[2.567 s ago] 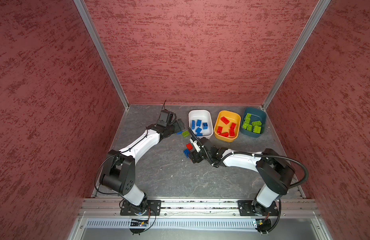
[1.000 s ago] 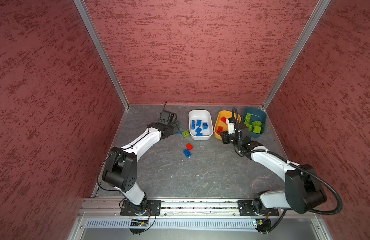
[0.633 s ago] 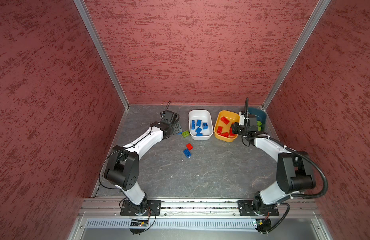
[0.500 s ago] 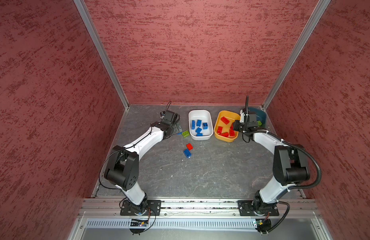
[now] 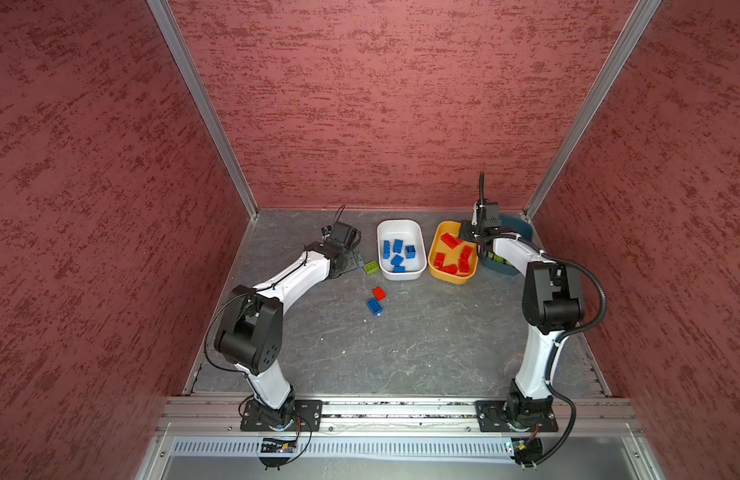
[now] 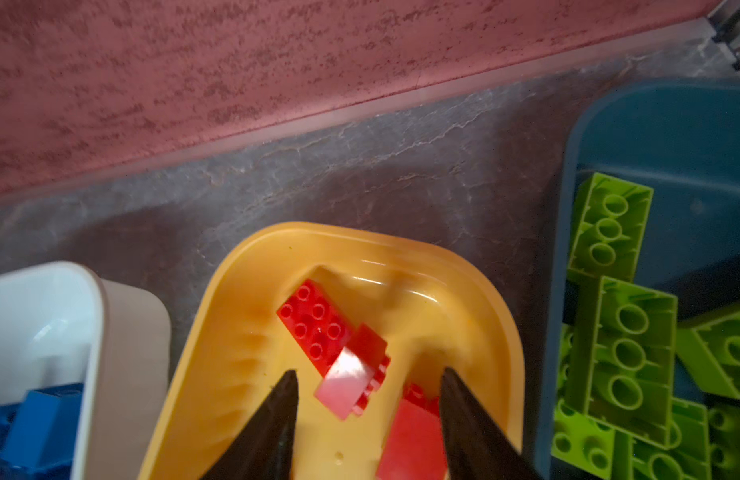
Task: Sort the legos into containers by color
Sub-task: 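Carry the red brick into the yellow tub and open the right gripper, then close the left gripper on a blue brick while the right gripper withdraws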
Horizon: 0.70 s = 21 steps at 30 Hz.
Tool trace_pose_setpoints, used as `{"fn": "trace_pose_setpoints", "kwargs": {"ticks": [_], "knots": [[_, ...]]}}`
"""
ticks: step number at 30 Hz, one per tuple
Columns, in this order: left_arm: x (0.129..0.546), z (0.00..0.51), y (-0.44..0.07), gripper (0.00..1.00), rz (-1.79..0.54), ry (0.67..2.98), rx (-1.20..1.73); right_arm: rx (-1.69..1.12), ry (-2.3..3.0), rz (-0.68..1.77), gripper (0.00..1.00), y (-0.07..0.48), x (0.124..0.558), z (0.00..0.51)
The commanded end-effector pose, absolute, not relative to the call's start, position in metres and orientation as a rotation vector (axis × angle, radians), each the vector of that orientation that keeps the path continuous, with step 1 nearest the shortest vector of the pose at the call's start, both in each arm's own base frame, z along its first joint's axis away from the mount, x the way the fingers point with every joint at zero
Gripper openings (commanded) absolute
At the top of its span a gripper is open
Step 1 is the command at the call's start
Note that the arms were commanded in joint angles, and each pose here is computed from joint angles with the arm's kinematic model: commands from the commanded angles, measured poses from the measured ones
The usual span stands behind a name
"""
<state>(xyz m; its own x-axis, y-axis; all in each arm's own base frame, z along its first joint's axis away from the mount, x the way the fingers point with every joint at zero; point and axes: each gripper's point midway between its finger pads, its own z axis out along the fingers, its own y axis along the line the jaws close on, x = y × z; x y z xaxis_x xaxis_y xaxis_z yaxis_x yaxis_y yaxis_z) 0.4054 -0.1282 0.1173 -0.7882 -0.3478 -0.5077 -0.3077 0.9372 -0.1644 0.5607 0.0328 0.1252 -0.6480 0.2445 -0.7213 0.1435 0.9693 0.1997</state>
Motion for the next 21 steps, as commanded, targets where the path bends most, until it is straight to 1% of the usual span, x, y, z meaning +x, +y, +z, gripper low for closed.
{"fn": "trace_pose_setpoints", "kwargs": {"ticks": [1,6,11,12,13,14,21], "knots": [[0.409,0.116,-0.127,0.99,-0.064,2.557,-0.472,0.278,2.247,0.206,0.64,0.037,0.561,0.151],[0.412,0.111,-0.139,1.0,-0.121,2.592,-0.441,0.234,2.215,0.331,0.72,0.054,0.54,0.176],[0.419,0.112,-0.147,1.0,-0.162,2.592,-0.427,0.178,2.195,0.437,0.79,0.071,0.504,0.193],[0.419,0.111,-0.149,0.99,-0.167,2.594,-0.422,0.165,2.192,0.454,0.85,0.074,0.497,0.195],[0.421,0.111,-0.151,0.99,-0.176,2.596,-0.419,0.156,2.19,0.467,0.98,0.077,0.489,0.197],[0.422,0.111,-0.153,0.99,-0.183,2.597,-0.413,0.153,2.184,0.475,0.99,0.079,0.481,0.2],[0.434,0.1,-0.157,0.99,-0.164,2.636,-0.405,0.158,2.107,0.544,0.99,0.093,0.433,0.218]]}}
